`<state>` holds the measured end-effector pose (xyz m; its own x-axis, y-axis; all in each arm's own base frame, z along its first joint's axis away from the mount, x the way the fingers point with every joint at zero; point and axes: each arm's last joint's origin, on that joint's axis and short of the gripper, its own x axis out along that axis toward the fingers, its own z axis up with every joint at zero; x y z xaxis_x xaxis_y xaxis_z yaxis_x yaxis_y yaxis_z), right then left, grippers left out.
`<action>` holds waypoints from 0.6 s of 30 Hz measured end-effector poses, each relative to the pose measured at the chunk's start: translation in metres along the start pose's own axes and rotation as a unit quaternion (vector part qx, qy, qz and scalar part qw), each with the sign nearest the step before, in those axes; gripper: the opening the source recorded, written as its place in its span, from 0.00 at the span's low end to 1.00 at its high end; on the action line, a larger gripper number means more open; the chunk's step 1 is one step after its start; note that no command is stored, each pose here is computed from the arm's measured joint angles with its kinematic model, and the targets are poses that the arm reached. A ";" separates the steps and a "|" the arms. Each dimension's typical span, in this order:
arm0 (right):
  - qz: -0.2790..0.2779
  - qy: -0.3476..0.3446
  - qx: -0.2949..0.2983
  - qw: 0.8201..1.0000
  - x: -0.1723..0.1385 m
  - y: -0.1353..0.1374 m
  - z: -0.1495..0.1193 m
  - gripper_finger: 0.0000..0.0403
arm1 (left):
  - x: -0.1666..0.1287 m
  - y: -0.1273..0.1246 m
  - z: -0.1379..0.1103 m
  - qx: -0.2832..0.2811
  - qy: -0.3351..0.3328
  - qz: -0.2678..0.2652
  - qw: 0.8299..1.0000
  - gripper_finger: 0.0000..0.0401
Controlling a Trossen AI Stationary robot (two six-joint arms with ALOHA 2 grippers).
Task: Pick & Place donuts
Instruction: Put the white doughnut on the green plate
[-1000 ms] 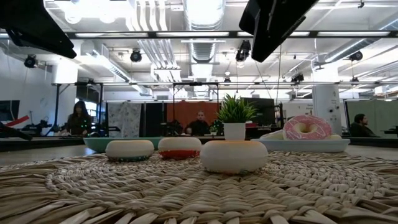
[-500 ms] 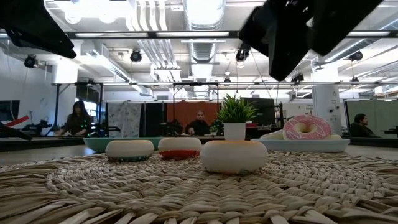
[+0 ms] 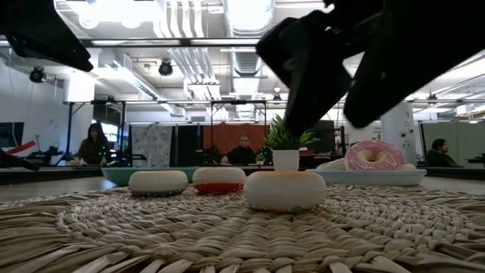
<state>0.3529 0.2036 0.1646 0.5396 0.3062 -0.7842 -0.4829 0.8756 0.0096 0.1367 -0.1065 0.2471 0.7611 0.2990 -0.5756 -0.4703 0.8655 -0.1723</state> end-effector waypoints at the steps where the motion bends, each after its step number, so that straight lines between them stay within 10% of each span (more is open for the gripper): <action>1: 0.001 0.003 -0.001 1.000 0.004 0.000 0.001 0.42 | 0.000 0.000 0.000 0.001 0.000 0.001 1.000 0.29; 18: -0.030 0.036 0.013 0.999 0.012 -0.006 0.002 0.39 | 0.000 0.001 0.000 0.003 0.001 0.002 1.000 0.29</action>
<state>0.3634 0.2030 0.1568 0.5153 0.2269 -0.8264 -0.4332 0.9010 -0.0227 0.1363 -0.1061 0.2467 0.7581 0.3014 -0.5784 -0.4708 0.8666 -0.1654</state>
